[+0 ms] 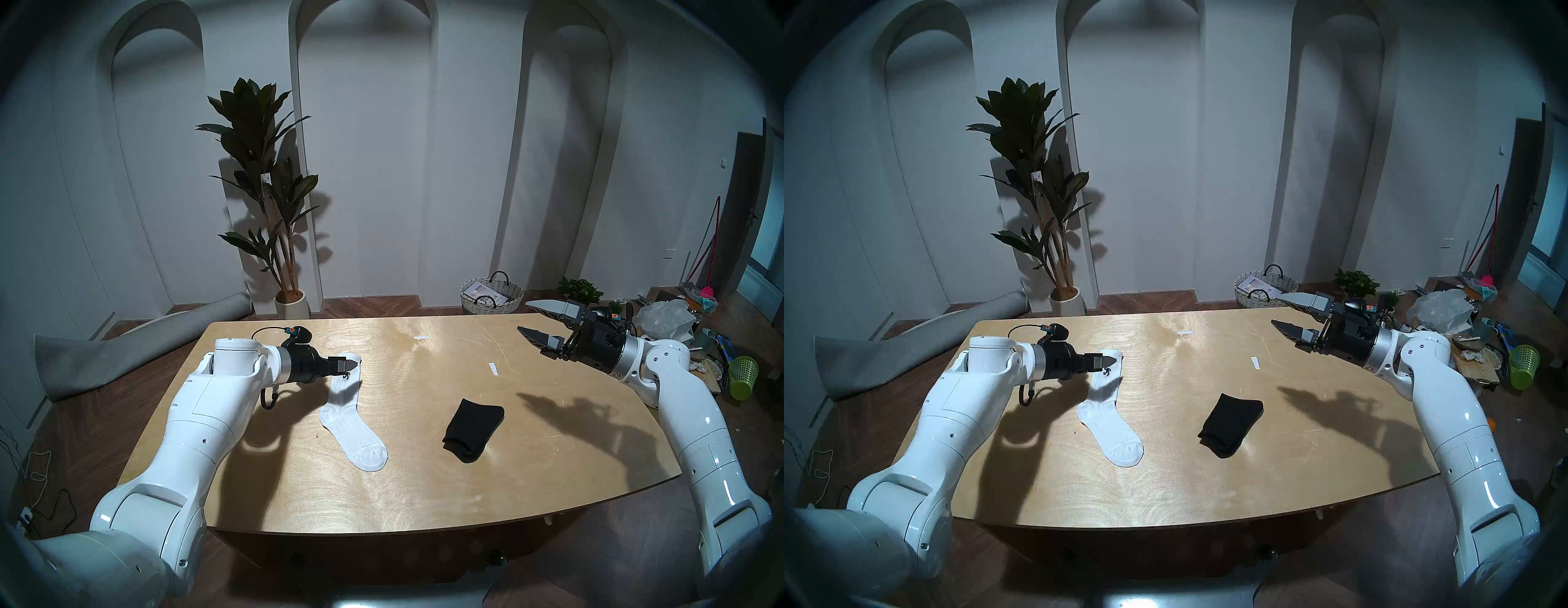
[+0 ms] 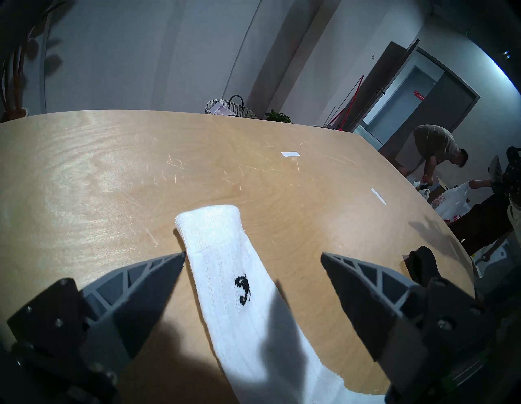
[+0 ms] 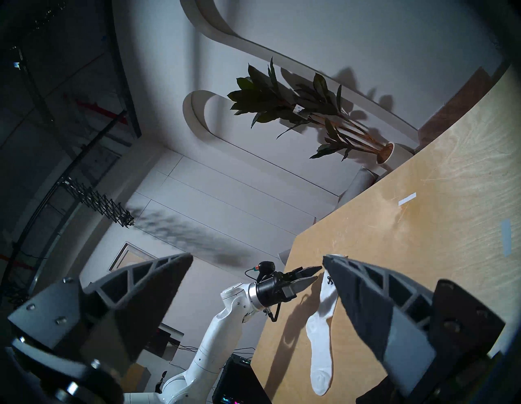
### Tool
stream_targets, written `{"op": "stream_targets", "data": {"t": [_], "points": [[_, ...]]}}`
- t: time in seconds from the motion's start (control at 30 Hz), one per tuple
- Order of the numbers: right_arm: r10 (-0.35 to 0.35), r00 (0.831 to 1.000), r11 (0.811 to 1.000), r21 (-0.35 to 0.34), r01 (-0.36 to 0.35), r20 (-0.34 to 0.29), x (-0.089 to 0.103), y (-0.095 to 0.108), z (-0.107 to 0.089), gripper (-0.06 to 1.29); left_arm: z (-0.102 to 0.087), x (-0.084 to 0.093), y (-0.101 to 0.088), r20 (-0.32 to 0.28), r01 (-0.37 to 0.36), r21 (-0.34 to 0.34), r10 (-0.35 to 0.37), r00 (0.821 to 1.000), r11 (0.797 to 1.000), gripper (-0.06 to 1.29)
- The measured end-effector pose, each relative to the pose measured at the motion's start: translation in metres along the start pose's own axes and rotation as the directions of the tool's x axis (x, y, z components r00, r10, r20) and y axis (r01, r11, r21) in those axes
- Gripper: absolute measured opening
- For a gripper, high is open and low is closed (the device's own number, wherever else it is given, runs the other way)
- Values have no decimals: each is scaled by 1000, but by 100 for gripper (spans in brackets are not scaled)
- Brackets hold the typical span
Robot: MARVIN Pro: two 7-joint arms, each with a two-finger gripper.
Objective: Fold socks in half once and place them neatly on the table
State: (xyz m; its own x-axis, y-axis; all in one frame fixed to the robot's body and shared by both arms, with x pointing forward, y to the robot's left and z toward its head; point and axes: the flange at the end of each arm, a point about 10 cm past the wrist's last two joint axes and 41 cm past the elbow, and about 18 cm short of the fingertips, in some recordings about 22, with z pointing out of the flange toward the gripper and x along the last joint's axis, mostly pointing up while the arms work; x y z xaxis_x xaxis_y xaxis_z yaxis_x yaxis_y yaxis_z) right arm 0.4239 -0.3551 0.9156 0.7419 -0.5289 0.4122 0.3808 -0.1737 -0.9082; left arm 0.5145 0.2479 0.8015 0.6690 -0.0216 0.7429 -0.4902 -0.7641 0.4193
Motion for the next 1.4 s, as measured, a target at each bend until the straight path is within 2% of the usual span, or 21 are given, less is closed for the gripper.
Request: {"op": "stream_targets", "data": {"t": [0.67,1.4], "points": [[30,999,996,78,-32,19,-2,-8,11,125,13,11,-12,29,33,-15,-33,999,999,126],[59,997,988,142,-65,48,-4,-16,22,125,23,11,-23,61,60,-14,-59,996,998,126]]}}
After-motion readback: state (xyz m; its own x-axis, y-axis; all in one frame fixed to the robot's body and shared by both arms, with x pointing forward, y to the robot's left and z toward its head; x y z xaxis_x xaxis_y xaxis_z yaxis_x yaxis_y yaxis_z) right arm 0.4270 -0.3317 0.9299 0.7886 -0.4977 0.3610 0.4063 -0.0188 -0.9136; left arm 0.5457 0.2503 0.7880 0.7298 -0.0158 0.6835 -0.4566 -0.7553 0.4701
